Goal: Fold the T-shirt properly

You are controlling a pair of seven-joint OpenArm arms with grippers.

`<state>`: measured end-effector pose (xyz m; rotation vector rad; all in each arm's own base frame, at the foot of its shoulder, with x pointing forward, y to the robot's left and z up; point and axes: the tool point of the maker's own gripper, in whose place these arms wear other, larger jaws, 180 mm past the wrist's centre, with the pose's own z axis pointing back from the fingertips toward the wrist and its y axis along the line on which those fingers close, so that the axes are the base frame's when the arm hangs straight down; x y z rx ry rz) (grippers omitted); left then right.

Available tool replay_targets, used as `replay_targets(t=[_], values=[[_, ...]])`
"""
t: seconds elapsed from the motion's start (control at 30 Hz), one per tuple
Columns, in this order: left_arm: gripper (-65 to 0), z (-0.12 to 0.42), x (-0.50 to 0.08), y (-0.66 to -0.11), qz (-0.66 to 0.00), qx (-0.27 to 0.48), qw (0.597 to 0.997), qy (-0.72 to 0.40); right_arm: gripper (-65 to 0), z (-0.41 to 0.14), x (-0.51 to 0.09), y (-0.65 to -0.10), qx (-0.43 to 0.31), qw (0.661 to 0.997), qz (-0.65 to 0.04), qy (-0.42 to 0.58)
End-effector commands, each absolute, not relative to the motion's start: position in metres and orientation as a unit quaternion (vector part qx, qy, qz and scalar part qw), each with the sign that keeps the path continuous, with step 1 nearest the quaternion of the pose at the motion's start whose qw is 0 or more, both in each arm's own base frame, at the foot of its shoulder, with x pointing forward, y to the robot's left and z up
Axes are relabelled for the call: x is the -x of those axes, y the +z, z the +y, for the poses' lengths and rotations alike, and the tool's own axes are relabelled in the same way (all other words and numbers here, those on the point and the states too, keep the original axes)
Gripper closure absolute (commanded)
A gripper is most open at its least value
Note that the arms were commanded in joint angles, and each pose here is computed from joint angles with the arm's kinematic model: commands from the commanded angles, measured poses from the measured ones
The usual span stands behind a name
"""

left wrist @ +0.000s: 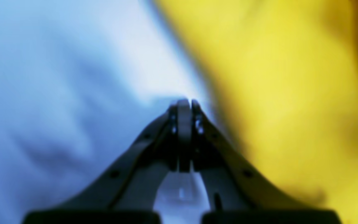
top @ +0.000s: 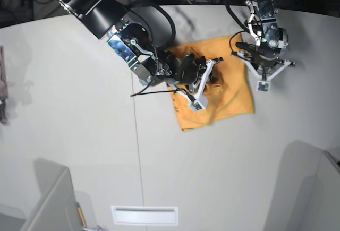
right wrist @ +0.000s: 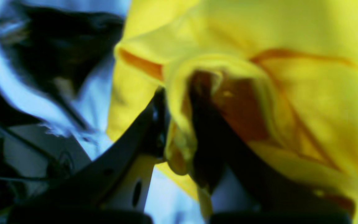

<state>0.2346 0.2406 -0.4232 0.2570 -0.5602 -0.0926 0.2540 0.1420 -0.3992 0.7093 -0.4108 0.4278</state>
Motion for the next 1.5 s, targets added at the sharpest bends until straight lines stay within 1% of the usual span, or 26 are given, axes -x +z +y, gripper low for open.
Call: replay_targets(t=[0.0, 0.03, 0.1, 0.17, 0.2, 0.23, 0.37, 0.57, 0.67, 0.87, 0.97, 1.03, 1.1, 1.13, 1.17, 1.2, 1.27, 1.3, 1.33, 1.47], values=[[0.0, 0.262, -0.244, -0.402, -0.303, -0.154, 0.940, -0.028, 0.0, 0.149, -0.265, -0.385, -0.352, 0.886, -0.219, 0.207], [0.0, 0.273, -0.242, -0.397, -0.307, -0.165, 0.937, -0.014, -2.9, 0.149, -0.265, -0.387, -0.350, 0.887, -0.218, 0.206], [0.0, 0.293, -0.237, -0.387, -0.313, -0.184, 0.932, 0.011, -19.8, 0.149, -0.264, -0.387, -0.351, 0.887, -0.217, 0.206], [0.0, 0.310, -0.232, -0.378, -0.316, -0.201, 0.926, 0.032, -33.6, 0.150, -0.264, -0.382, -0.355, 0.884, -0.221, 0.206], [0.0, 0.318, -0.228, -0.375, -0.317, -0.209, 0.924, 0.043, -37.2, 0.152, -0.263, -0.379, -0.359, 0.882, -0.224, 0.207], [0.0, 0.327, -0.224, -0.373, -0.315, -0.216, 0.923, 0.054, -37.8, 0.154, -0.260, -0.376, -0.364, 0.880, -0.226, 0.207], [0.0, 0.352, -0.207, -0.369, -0.307, -0.237, 0.918, 0.089, -37.1, 0.160, -0.260, -0.356, -0.379, 0.866, -0.245, 0.216], [0.0, 0.367, -0.201, -0.363, -0.305, -0.252, 0.913, 0.099, -37.1, 0.174, -0.265, -0.325, -0.399, 0.844, -0.274, 0.230], [0.0, 0.368, -0.202, -0.362, -0.306, -0.254, 0.912, 0.098, -36.9, 0.186, -0.261, -0.316, -0.407, 0.840, -0.263, 0.242], [0.0, 0.373, -0.203, -0.356, -0.310, -0.262, 0.909, 0.094, -36.9, 0.229, -0.214, -0.313, -0.415, 0.815, -0.235, 0.330], [0.0, 0.376, -0.201, -0.355, -0.310, -0.264, 0.908, 0.099, -36.8, 0.239, -0.203, -0.316, -0.413, 0.810, -0.224, 0.352], [0.0, 0.384, -0.195, -0.353, -0.307, -0.271, 0.905, 0.112, -36.6, 0.243, -0.198, -0.310, -0.413, 0.799, -0.231, 0.371], [0.0, 0.399, -0.194, -0.345, -0.311, -0.284, 0.898, 0.126, -36.5, 0.239, -0.204, -0.293, -0.415, 0.787, -0.255, 0.379], [0.0, 0.405, -0.191, -0.343, -0.310, -0.289, 0.896, 0.130, -35.3, 0.231, -0.210, -0.289, -0.412, 0.784, -0.267, 0.380], [0.0, 0.409, -0.189, -0.341, -0.312, -0.288, 0.895, 0.137, -32.0, 0.218, -0.220, -0.282, -0.409, 0.784, -0.284, 0.372], [0.0, 0.410, -0.188, -0.340, -0.317, -0.281, 0.895, 0.138, -26.6, 0.204, -0.234, -0.274, -0.406, 0.787, -0.303, 0.353], [0.0, 0.416, -0.186, -0.335, -0.326, -0.271, 0.895, 0.136, -12.6, 0.173, -0.258, -0.267, -0.392, 0.797, -0.331, 0.319], [0.0, 0.417, -0.183, -0.335, -0.329, -0.264, 0.896, 0.139, -2.7, 0.157, -0.268, -0.263, -0.385, 0.801, -0.344, 0.302], [0.0, 0.420, -0.181, -0.334, -0.330, -0.263, 0.895, 0.143, 0.0, 0.144, -0.277, -0.263, -0.377, 0.806, -0.354, 0.287], [0.0, 0.421, -0.179, -0.332, -0.332, -0.264, 0.893, 0.147, 0.0, 0.089, -0.298, -0.285, -0.341, 0.840, -0.355, 0.226]])
